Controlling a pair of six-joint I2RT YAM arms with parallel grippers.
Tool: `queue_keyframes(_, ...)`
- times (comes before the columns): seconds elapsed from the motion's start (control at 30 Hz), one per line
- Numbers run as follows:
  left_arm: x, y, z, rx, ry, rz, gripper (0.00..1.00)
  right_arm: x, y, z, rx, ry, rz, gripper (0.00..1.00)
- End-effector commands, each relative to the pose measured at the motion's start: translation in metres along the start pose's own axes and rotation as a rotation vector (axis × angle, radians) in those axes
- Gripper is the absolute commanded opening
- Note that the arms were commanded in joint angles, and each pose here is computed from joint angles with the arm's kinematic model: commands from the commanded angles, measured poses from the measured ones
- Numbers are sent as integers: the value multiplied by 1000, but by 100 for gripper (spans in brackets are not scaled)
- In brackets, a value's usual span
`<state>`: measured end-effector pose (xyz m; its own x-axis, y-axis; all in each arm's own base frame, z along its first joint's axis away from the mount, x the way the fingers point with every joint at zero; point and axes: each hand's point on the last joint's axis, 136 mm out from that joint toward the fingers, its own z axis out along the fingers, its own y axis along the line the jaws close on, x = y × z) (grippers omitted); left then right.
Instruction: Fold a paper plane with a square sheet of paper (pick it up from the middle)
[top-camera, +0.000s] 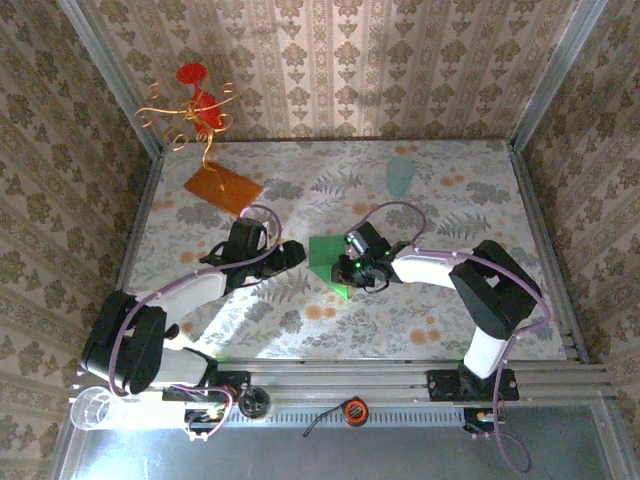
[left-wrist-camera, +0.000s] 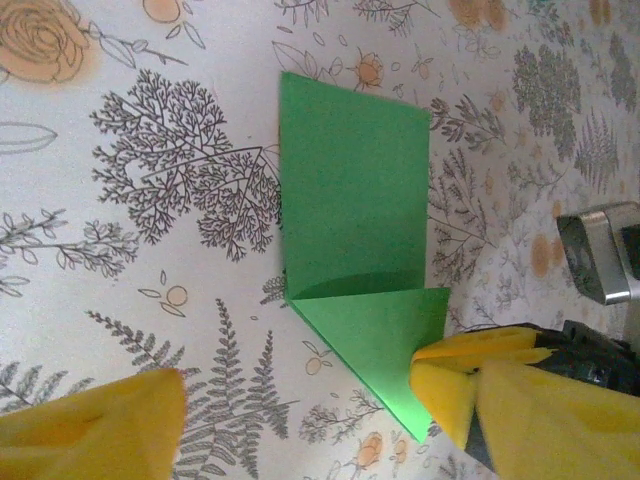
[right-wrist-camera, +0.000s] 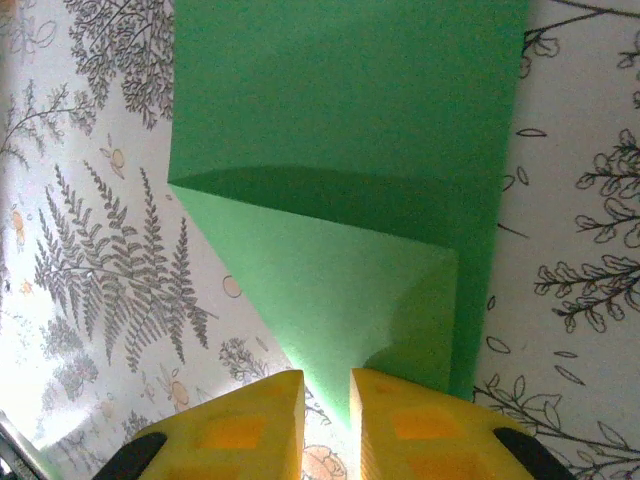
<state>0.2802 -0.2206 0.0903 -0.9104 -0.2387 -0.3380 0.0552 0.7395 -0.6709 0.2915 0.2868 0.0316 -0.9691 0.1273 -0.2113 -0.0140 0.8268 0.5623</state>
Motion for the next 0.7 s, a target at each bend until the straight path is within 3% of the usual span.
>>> queue_keyframes(0.0, 2, 1, -3, -1, -4, 16, 87, -2, -14, 5, 39, -22, 44, 21)
queue_keyframes(0.13, 0, 1, -4, -3, -17, 31, 96, 1, -23, 5, 81, -16, 65, 22)
queue_keyframes(0.27, 0, 3, -4, -24, -6, 43, 98, 7, -29, 5, 96, 3, 81, 22)
queue_keyframes(0.53, 5, 1, 2, -8, 41, 38, 96, 8, -35, 8, 121, 11, 103, 22)
queue_keyframes(0.67, 11, 0, 11, 11, 86, 2, 89, 12, -40, 11, 124, 8, 118, 22)
